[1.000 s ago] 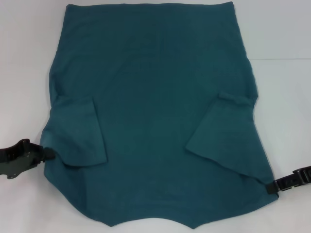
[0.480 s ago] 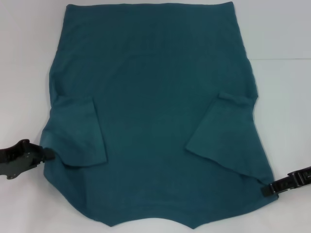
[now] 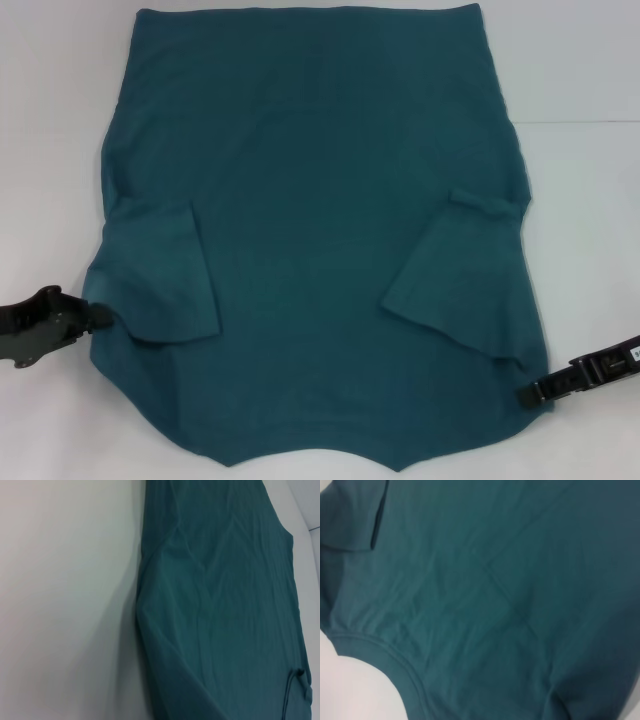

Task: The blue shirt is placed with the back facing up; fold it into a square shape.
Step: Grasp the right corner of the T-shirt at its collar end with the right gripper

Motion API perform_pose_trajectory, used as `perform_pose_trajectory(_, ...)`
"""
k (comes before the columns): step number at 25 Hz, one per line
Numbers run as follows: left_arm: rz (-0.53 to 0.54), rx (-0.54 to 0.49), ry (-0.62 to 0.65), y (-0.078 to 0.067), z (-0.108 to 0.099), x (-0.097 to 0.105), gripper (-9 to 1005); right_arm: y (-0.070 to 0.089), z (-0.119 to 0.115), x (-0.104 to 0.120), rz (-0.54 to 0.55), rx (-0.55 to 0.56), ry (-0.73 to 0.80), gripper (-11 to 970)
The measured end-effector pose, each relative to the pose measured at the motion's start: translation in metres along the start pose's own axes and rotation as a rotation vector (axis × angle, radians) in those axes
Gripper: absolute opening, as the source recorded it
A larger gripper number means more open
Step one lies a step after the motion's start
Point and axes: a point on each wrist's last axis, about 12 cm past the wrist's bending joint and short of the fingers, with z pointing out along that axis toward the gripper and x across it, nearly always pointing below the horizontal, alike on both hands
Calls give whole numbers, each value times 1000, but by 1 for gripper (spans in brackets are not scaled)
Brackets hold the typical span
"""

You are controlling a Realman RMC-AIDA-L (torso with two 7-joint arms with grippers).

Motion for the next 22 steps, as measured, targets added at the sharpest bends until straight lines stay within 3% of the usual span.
perform_pose_trajectory(22, -2, -3, -8, 1, 0, 0, 18, 9, 6, -7, 3, -27, 2, 580)
